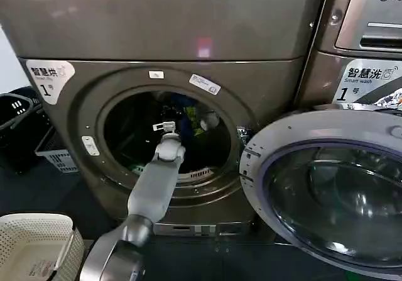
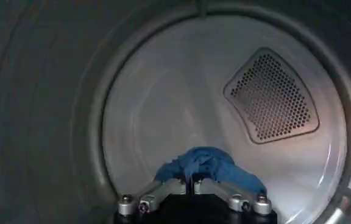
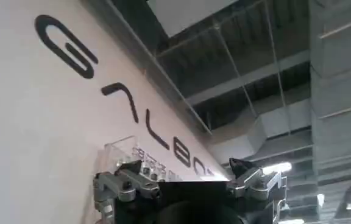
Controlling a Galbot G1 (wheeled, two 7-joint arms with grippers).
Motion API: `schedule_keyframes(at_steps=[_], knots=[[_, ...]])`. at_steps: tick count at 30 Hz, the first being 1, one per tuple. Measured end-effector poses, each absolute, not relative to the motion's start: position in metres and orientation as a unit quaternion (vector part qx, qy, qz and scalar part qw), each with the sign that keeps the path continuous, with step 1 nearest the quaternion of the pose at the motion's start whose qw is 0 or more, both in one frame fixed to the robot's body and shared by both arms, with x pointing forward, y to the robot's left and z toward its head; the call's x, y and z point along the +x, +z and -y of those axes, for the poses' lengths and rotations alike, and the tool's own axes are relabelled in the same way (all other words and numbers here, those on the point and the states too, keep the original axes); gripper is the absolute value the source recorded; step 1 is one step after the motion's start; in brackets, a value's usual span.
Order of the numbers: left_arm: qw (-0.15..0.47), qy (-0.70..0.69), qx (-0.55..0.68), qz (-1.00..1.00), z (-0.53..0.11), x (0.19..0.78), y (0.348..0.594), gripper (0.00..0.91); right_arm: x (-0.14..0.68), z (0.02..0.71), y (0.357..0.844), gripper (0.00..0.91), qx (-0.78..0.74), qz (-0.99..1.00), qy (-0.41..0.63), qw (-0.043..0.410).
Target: Grasp the clothes from the dryer.
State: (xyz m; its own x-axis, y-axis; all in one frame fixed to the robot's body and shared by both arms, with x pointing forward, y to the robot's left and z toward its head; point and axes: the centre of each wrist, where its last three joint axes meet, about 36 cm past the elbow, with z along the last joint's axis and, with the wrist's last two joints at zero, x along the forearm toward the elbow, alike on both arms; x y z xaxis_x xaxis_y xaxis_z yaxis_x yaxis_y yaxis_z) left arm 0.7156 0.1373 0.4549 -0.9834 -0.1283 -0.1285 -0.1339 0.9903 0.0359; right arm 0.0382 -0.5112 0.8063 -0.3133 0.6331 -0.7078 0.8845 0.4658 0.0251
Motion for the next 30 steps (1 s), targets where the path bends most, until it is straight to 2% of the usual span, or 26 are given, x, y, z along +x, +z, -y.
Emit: schedule_keyframes(at_steps=[30], knots=[[0.064, 0.029, -0.062, -0.996, -0.1362, 0.7169, 0.4556, 0.000, 0.0288, 0.5118, 0.8114, 0.907, 0.504, -0.775, -0.191, 0.332]])
